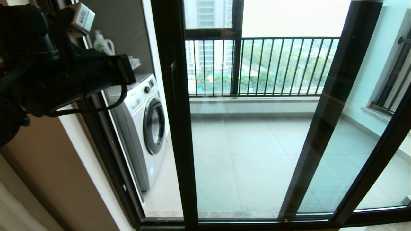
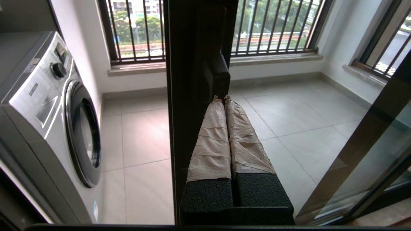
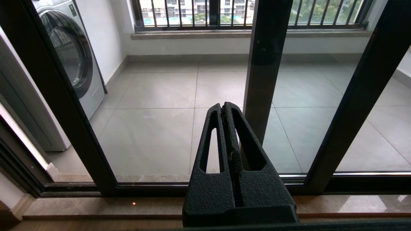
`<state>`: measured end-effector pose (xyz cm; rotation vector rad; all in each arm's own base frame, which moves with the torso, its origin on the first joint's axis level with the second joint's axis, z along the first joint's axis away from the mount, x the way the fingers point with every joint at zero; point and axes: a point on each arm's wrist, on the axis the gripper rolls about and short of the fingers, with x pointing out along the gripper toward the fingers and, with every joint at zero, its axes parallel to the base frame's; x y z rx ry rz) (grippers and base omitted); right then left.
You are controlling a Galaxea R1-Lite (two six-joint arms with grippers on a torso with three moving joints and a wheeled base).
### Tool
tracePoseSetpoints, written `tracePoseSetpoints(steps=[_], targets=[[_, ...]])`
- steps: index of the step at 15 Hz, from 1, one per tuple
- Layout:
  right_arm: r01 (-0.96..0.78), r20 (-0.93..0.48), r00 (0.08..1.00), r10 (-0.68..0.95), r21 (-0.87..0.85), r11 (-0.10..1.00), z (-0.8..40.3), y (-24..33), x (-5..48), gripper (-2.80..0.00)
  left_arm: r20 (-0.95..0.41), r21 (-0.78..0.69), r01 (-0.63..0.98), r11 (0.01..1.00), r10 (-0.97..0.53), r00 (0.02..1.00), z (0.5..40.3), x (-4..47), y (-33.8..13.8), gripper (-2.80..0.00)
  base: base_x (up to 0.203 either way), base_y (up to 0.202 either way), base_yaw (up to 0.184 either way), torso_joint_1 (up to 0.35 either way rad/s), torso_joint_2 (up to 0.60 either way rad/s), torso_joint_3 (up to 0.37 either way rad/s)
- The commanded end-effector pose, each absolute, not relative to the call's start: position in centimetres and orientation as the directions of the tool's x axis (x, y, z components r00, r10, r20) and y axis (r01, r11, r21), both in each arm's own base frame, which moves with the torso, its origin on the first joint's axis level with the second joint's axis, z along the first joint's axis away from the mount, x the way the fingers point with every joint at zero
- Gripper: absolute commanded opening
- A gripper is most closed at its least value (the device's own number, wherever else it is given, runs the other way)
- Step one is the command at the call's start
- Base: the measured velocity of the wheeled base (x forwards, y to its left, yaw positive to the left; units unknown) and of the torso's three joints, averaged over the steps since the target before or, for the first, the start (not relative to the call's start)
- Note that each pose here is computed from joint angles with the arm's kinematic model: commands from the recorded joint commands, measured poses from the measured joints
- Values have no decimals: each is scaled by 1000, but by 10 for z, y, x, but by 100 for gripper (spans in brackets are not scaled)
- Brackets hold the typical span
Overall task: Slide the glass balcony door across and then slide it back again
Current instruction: Close the slid door
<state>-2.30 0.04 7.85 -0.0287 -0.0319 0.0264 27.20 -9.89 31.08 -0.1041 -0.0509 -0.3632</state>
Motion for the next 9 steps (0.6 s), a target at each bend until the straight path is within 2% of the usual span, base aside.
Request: tracePoseSetpoints(steps=[1,9], targets=[[-27,18,999,28,-30,999,75,0,-22,-280,50,-95,383,919,-380,924,303,294,-120,-280,0,0,0,0,0,0],[-27,18,999,28,-30,999,75,0,-22,-280,73,-100,429,898,-424,903,297,335,-186,-280,0,0,0,0,0,0]])
